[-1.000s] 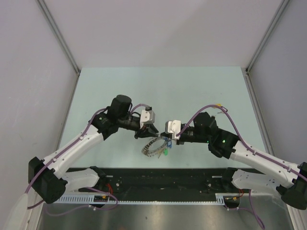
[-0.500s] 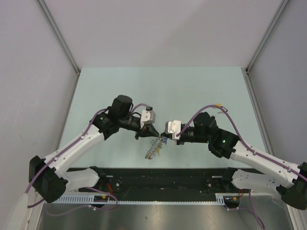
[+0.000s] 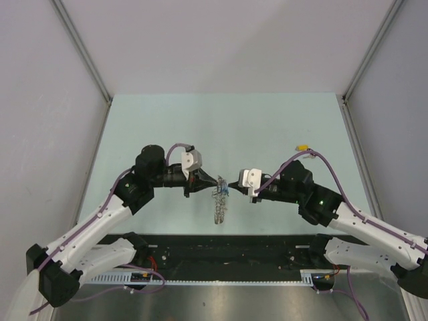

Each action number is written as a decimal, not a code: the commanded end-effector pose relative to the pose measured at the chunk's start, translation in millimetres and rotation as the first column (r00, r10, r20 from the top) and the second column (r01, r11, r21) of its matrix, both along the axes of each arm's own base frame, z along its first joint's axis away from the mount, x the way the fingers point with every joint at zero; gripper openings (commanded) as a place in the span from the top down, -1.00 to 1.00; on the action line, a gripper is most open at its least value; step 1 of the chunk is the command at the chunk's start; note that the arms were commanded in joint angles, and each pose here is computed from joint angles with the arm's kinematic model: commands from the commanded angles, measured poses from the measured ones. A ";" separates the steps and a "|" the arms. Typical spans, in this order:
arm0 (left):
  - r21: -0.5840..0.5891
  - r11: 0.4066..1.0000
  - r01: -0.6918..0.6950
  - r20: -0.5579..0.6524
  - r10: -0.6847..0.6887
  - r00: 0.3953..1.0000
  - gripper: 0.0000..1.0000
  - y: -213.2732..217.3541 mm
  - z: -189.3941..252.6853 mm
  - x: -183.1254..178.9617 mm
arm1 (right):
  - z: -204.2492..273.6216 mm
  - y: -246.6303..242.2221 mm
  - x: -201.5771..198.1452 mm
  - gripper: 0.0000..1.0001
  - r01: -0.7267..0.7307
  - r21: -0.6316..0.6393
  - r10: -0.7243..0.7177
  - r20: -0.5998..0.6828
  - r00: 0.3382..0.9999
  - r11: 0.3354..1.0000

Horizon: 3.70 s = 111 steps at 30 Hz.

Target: Put the keys on the keyring

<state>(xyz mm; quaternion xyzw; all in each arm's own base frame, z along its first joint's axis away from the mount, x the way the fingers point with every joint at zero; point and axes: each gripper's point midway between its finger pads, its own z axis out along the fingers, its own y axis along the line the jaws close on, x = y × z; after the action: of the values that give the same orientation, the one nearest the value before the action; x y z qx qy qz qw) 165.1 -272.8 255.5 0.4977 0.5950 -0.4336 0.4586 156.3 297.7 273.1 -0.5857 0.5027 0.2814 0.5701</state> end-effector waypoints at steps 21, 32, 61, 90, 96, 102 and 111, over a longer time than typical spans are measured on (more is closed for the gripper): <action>-0.173 0.966 -0.193 -0.017 0.193 0.981 0.99 6.9 35.3 21.8 | 32.7 14.7 8.2 0.17 0.076 0.157 -0.097 0.126 0.987 0.985; -0.158 0.972 -0.174 -0.006 0.176 0.984 0.99 4.9 37.4 18.5 | 30.7 31.3 23.7 0.27 0.098 0.132 -0.118 0.155 0.981 0.986; -0.228 0.944 -0.240 -0.066 0.231 0.971 0.99 5.4 57.5 22.8 | 19.5 23.2 15.3 1.00 0.096 0.104 -0.107 0.109 0.988 0.990; -0.275 0.923 -0.269 -0.045 0.267 0.963 0.44 18.8 49.0 13.7 | 27.3 11.2 8.5 1.00 0.087 0.247 -0.120 0.121 0.985 0.965; -0.084 0.982 -0.170 0.096 0.178 0.979 0.08 21.6 40.9 7.3 | 25.1 12.4 6.0 1.00 0.024 0.164 -0.046 0.130 0.990 0.986; 0.039 0.999 0.009 0.115 -0.013 0.993 -0.06 6.6 27.7 1.2 | 20.6 15.4 5.6 1.00 -0.005 0.106 -0.008 0.116 0.993 0.994; 0.133 0.974 0.184 0.075 -0.195 0.978 0.00 -7.0 2.5 -1.0 | 11.6 19.4 4.9 1.00 -0.020 0.067 0.014 0.094 0.996 0.998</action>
<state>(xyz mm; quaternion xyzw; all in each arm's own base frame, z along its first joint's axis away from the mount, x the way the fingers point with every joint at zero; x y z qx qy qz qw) 179.7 -276.9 240.3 0.5537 0.6078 -0.3916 0.4131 160.7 311.3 247.0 -0.5921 0.4947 0.2676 0.5771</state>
